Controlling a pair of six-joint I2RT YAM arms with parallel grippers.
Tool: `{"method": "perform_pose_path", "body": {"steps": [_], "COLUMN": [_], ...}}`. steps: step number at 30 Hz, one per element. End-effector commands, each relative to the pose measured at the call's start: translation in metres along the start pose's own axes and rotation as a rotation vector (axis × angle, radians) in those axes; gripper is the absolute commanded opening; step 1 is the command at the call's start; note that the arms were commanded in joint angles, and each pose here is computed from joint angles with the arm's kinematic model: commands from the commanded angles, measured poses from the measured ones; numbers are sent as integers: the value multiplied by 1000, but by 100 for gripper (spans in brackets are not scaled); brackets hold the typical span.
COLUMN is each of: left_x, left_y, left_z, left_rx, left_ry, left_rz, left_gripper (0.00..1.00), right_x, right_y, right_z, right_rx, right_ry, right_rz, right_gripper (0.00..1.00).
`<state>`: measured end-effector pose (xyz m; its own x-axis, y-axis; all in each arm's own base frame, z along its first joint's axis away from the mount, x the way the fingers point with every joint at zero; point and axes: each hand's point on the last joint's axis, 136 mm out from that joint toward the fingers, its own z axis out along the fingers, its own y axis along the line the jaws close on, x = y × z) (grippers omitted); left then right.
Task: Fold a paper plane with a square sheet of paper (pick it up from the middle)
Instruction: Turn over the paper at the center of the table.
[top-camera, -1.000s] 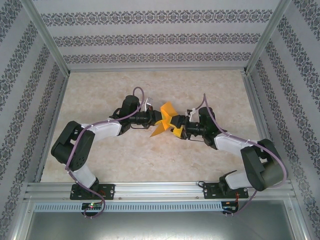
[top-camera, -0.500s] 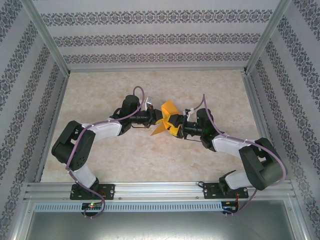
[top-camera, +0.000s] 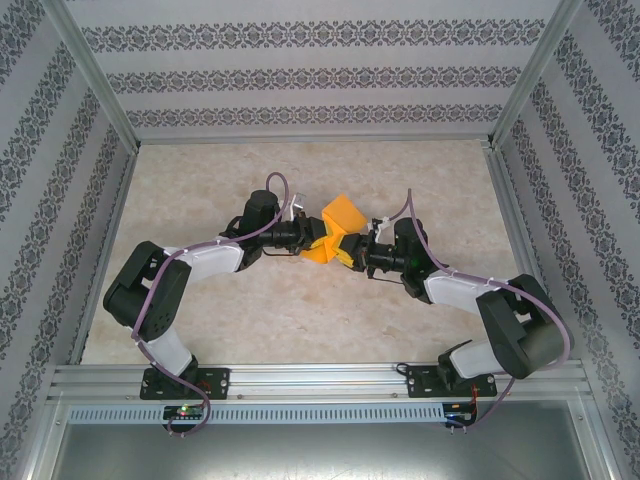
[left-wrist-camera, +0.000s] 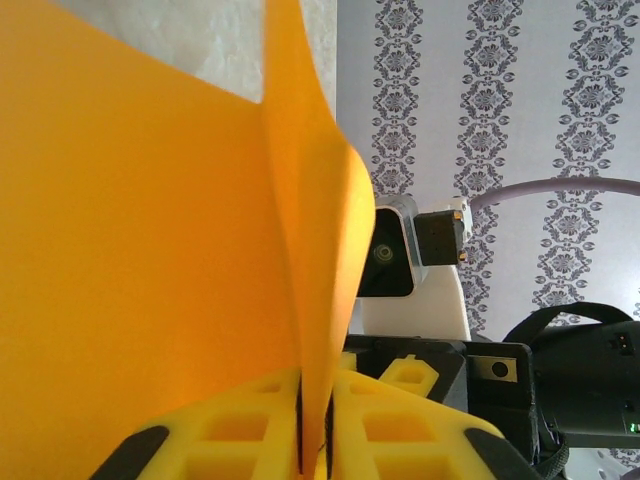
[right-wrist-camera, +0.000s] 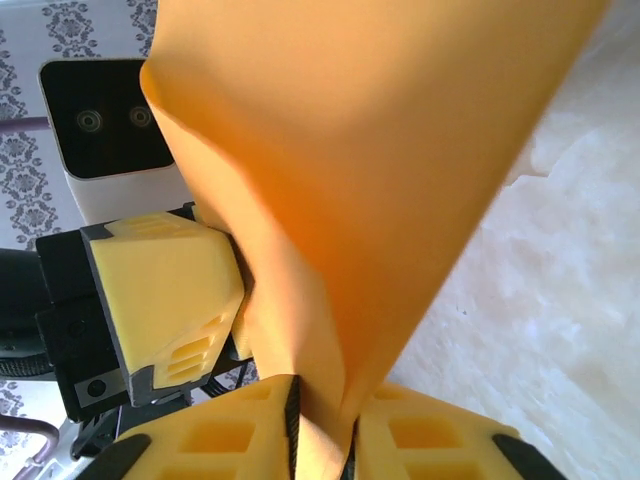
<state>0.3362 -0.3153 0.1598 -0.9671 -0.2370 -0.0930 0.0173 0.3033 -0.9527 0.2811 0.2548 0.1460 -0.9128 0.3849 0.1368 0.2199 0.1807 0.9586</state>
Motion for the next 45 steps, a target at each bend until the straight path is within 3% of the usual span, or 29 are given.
{"method": "perform_pose_path", "body": {"steps": [1,7,13,19,24,29,37,45], "left_x": [5,3,-1,-4,-1,3,18,41], "left_y": [4,3,-4,-7,-8,-7,17,32], "left_z": [3,0,-10,-30,-40,-51,-68,-79], "left_rx": [-10,-31,-54,-142,-156,-178,-213,-228], "left_ry": [15,16,17,21,42,48,55,87], "left_rz": [25,42,75,136,150,162,98,63], "left_gripper": [20,27,50,66,70,73,74,74], "right_x": [-2,-4,-6,-9,-13,-14,-17,0], "right_y": [4,0,-17,-46,-56,-53,-63,-82], "right_z": [-7,-13,-29,-80,-132,-155,-127,-41], "right_rx": [-9,34,189,668,1125,1446,1690,1596], "right_ry": [-18,-26,-43,-72,-50,23,144,300], "right_rz": [-26,-44,-109,-315,-468,-547,-621,-664], "right_gripper": [18,11,6,0,0,0,1,12]}}
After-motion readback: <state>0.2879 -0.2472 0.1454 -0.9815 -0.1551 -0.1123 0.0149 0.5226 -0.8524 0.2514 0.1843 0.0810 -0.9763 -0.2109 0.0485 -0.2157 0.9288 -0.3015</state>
